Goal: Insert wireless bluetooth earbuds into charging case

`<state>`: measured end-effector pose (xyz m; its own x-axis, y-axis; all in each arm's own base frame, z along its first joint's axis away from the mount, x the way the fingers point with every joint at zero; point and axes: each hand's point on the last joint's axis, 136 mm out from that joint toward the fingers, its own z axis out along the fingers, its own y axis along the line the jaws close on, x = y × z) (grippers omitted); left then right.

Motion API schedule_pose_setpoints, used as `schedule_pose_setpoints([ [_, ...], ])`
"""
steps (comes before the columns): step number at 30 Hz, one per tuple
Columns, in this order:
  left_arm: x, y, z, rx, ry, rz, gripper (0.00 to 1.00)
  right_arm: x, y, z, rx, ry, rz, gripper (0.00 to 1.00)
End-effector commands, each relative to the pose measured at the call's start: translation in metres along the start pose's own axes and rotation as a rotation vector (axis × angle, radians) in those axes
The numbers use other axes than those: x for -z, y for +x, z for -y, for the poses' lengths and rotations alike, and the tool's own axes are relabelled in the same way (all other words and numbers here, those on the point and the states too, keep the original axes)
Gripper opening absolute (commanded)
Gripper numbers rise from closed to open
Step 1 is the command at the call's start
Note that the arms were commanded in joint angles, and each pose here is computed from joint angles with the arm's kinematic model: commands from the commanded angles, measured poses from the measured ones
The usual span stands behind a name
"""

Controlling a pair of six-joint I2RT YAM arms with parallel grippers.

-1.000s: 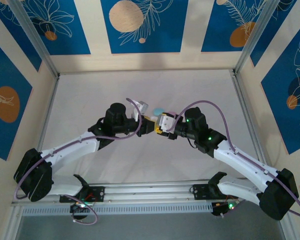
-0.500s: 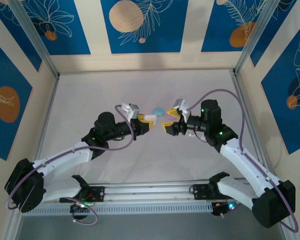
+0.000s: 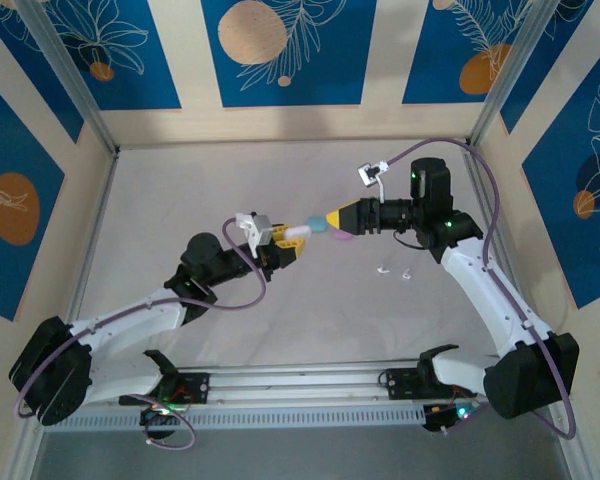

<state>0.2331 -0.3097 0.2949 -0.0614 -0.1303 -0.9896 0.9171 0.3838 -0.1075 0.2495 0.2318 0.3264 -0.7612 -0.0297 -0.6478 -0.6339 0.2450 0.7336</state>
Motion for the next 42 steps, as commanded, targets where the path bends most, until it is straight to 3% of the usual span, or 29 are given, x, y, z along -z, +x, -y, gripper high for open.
schedule_pose_setpoints([
  [1,0.002,-0.022,0.009,-0.069,0.023,0.086,0.00,0.001,0.008,-0.021,-0.078,-0.066,-0.057,0.68],
  [9,0.000,-0.025,0.013,-0.083,0.050,0.112,0.00,-0.011,0.018,-0.029,-0.050,-0.097,-0.115,0.69],
  [24,-0.001,-0.027,0.018,-0.053,0.080,0.095,0.01,-0.044,0.026,-0.005,0.006,0.026,-0.190,0.68],
  [42,-0.001,-0.026,0.027,-0.046,0.133,0.080,0.05,-0.041,0.000,0.023,-0.016,0.149,-0.073,0.68],
])
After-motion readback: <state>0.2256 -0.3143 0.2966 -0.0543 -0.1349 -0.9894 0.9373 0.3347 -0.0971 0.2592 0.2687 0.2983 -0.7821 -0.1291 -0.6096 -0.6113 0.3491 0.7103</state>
